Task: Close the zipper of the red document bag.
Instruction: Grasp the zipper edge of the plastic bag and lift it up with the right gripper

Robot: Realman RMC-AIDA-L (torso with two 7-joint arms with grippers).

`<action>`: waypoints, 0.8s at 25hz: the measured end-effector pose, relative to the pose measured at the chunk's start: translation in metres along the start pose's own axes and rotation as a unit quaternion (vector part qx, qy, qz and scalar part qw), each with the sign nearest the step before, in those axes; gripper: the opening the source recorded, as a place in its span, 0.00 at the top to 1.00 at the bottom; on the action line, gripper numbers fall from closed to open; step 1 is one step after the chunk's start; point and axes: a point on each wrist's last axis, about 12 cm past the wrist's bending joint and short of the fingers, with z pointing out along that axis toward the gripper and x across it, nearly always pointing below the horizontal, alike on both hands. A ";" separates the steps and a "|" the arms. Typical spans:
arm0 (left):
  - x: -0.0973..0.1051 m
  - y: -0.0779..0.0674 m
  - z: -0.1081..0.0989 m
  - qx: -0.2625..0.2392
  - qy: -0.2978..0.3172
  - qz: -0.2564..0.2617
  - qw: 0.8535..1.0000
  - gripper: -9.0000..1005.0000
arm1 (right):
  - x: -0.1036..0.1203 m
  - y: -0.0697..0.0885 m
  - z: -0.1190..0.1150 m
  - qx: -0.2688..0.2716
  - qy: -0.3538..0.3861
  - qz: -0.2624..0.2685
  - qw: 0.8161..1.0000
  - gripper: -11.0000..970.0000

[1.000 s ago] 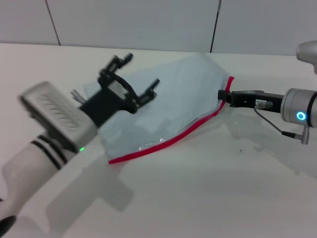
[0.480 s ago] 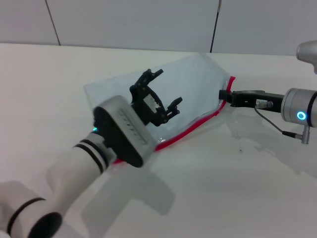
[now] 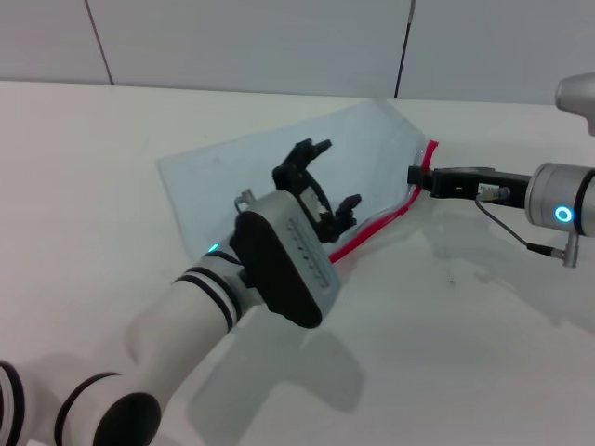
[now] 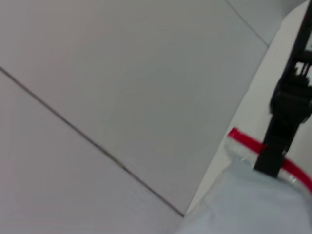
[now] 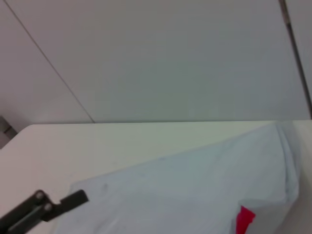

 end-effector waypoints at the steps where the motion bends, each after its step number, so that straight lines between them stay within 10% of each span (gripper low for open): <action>1: -0.002 -0.001 0.000 0.004 -0.005 0.003 1.000 0.16 | 0.000 0.001 0.000 -0.001 0.000 0.000 1.000 0.97; 20: -0.007 -0.006 0.001 0.018 -0.011 0.003 1.000 0.16 | -0.004 0.015 0.010 -0.027 0.005 -0.006 1.000 0.97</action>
